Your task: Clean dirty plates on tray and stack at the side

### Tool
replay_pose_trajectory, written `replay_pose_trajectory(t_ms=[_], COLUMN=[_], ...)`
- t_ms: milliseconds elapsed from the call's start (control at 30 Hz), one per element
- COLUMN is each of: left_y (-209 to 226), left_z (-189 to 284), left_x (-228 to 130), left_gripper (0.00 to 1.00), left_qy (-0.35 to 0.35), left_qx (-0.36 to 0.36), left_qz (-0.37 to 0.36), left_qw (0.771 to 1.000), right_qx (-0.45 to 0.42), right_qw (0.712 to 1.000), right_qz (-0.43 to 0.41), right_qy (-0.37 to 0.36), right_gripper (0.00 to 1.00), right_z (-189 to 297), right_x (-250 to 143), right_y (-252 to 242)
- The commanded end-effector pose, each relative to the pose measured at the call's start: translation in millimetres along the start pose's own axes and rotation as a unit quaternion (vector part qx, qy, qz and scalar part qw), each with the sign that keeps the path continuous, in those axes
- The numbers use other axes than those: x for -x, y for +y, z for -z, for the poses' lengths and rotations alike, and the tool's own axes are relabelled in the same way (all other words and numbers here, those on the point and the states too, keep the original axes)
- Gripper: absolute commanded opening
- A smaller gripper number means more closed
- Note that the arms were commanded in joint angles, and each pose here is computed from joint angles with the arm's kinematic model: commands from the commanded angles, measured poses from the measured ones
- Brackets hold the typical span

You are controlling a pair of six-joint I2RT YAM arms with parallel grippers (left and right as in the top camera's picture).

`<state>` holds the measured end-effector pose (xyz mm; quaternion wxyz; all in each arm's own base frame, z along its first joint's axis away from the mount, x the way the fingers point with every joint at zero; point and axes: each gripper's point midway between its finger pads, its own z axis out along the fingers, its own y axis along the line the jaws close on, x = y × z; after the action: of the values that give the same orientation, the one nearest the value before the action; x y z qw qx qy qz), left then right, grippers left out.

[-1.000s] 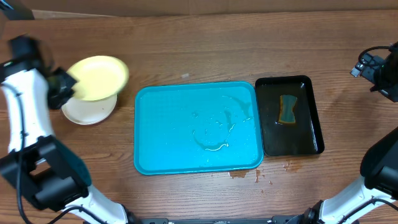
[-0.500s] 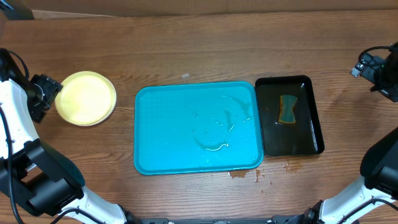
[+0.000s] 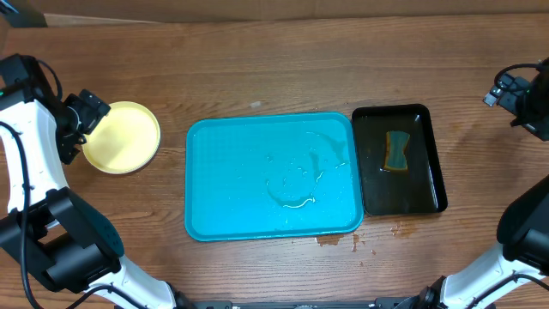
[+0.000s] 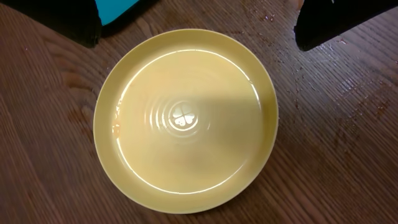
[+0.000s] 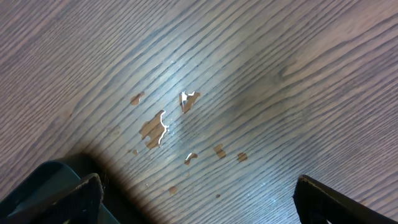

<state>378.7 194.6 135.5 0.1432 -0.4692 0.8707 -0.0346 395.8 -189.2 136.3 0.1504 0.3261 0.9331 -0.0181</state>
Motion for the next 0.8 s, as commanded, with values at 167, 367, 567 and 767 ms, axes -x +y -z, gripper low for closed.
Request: replay_pose_trajectory(t_ms=[167,367,567,767], left_y=[-0.3,-0.4,-0.1,-1.2], left_z=[3.8,3.8,3.8,3.7], left_x=[-2.0,-2.0,-1.8,-2.4], left_gripper=[1.0,1.0,1.0,1.0], left_qy=[-0.002,-0.002,-0.002,-0.002], left_qx=[-0.003,-0.004,-0.003,-0.004], left_qz=[-0.001,-0.001,-0.001,-0.002], left_qw=[1.0,1.0,1.0,1.0], right_qx=[0.002,0.002,0.002,0.002], right_qw=[1.0,1.0,1.0,1.0], right_qz=[-0.002,-0.002,-0.002,-0.002], right_qy=[-0.014,-0.014,-0.014,-0.014], right_gripper=[1.0,1.0,1.0,1.0], right_z=[9.0,9.0,9.0,9.0], right_x=[5.1,5.1,5.1,5.1], right_y=[0.0,0.0,0.0,0.0])
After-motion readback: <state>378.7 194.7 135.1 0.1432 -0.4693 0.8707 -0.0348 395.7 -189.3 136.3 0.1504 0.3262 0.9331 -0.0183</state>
